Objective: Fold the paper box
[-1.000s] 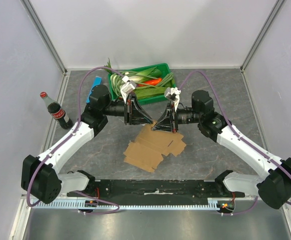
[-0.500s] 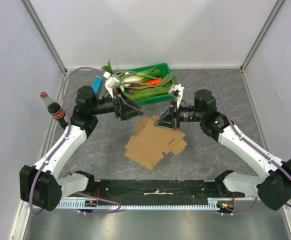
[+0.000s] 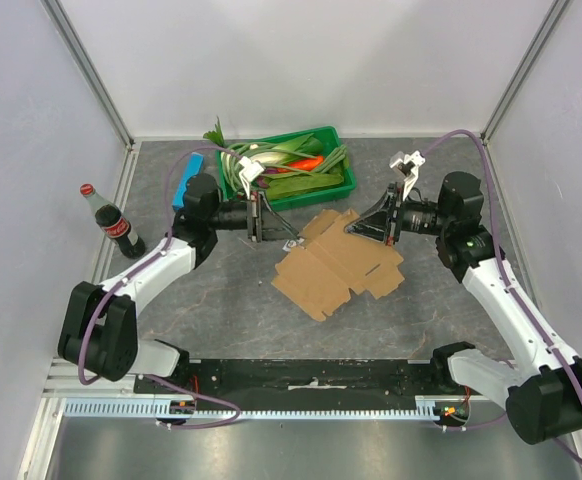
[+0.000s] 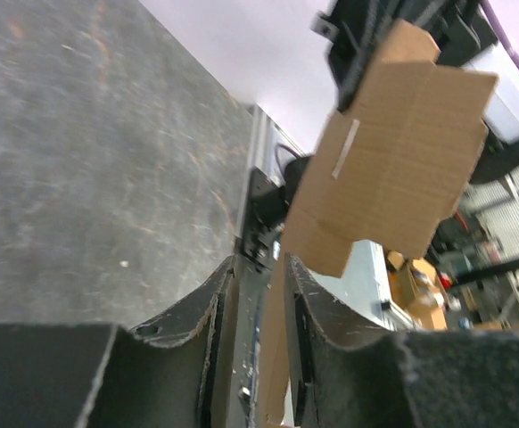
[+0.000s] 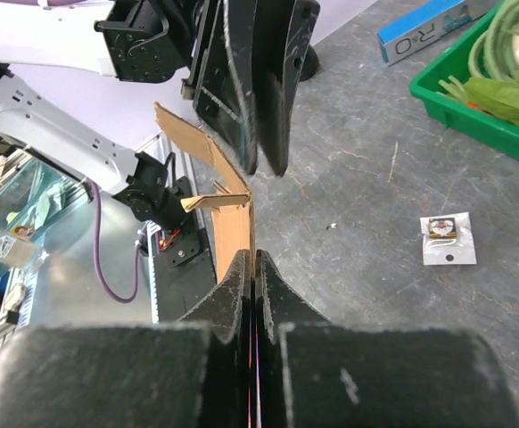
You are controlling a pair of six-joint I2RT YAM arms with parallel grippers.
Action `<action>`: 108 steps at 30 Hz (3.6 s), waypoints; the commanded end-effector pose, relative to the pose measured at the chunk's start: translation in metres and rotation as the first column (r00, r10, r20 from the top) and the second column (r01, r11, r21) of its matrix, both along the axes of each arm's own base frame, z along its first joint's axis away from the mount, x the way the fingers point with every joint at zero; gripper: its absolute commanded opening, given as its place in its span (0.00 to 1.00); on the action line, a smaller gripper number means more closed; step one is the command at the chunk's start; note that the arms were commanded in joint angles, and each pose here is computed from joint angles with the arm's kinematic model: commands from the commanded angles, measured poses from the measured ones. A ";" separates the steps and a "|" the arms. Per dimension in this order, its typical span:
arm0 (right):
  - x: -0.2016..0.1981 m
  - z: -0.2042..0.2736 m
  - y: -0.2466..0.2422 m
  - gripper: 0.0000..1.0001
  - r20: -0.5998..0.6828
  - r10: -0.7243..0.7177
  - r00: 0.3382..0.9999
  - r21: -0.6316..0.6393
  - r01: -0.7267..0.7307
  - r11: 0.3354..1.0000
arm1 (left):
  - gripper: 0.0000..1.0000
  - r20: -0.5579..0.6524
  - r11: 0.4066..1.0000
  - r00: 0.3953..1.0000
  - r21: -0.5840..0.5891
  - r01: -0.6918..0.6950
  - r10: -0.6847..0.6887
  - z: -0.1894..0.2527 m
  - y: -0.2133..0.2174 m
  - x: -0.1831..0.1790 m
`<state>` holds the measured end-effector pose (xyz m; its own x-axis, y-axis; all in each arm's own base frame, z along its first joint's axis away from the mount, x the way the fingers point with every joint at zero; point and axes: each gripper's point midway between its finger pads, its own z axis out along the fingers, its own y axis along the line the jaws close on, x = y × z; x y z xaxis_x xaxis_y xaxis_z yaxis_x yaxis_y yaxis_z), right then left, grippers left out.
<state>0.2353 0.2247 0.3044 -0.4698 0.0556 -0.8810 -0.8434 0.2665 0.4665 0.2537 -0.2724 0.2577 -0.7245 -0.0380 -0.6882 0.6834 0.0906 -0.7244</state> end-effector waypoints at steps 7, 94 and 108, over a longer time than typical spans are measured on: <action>-0.016 0.019 0.000 0.00 0.063 0.059 0.996 0.039 -0.062 0.997 | 0.33 0.109 0.969 0.966 -0.042 0.242 -0.236 0.022 -0.025 -0.052; 0.042 -0.199 -0.001 0.22 0.042 -0.155 0.987 -0.664 0.143 0.734 | 0.05 0.409 0.878 0.826 0.108 -0.467 0.388 -0.134 -0.045 0.010; 0.049 -0.172 -0.004 0.00 0.503 -0.097 0.859 -0.731 0.483 0.482 | 0.43 0.356 0.789 0.771 0.130 -0.600 0.528 -0.105 -0.005 0.004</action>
